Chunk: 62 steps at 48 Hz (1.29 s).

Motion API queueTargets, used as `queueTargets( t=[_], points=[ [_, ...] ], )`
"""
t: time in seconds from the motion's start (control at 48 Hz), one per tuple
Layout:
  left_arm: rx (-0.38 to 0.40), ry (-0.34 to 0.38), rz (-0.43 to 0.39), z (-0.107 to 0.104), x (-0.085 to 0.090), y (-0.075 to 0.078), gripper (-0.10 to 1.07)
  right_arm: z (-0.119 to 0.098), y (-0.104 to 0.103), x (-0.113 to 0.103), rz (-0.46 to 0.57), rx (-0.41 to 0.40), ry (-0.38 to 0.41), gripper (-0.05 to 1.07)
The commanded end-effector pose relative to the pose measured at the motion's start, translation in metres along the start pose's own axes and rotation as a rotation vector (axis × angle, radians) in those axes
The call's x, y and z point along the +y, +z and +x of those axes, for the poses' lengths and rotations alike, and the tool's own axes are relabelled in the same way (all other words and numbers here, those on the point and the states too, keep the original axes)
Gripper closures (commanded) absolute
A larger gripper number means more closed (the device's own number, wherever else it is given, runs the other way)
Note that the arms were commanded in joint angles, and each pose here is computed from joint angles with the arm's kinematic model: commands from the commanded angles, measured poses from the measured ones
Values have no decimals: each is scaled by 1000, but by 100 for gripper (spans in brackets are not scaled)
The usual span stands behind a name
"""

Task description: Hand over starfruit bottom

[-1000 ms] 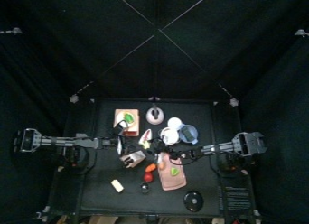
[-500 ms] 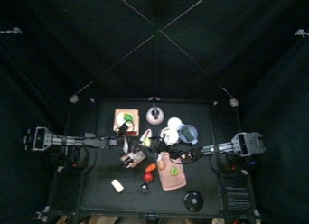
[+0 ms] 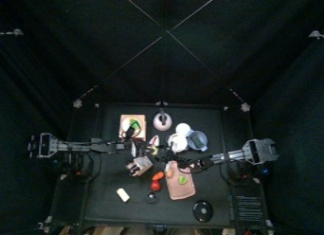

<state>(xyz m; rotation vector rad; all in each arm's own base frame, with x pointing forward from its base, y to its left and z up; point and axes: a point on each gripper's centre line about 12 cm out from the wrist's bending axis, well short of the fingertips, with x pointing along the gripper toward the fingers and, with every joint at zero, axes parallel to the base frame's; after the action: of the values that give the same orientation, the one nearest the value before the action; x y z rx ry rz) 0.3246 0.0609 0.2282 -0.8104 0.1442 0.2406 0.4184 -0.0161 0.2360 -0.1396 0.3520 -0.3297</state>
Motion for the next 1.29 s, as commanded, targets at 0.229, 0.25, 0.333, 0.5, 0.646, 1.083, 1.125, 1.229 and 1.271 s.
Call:
queueTargets(
  t=[0.229, 0.25, 0.333, 0.5, 0.646, 1.083, 1.125, 1.229, 1.271],
  points=[
    [-12, -16, 0, 10, -6, 5, -5, -2, 12, -5, 14, -34, -18, 31],
    [-10, -16, 0, 10, -7, 5, -5, -2, 12, -5, 14, -35, -21, 31],
    [-6, -12, 0, 10, -6, 4, -5, -2, 13, -6, 15, -38, -30, 31],
    [-9, -5, -16, 10, -5, 4, -5, -1, 12, -7, 14, -36, -34, 31],
    [-4, 5, -21, 10, -3, 3, 0, -1, 12, -7, 15, -36, -37, 31],
    [1, 17, -33, 10, -2, 3, 27, 2, 8, -13, 37, -35, -99, 23],
    [1, 17, -33, 10, -2, 3, 27, 2, 8, -13, 38, -34, -100, 19],
    [0, 18, -35, 10, -2, 3, 27, 2, 7, -13, 37, -32, -101, 7],
    [1, 17, -33, 9, -1, 2, 27, 2, 6, -13, 39, -28, -102, 1]
  ],
)
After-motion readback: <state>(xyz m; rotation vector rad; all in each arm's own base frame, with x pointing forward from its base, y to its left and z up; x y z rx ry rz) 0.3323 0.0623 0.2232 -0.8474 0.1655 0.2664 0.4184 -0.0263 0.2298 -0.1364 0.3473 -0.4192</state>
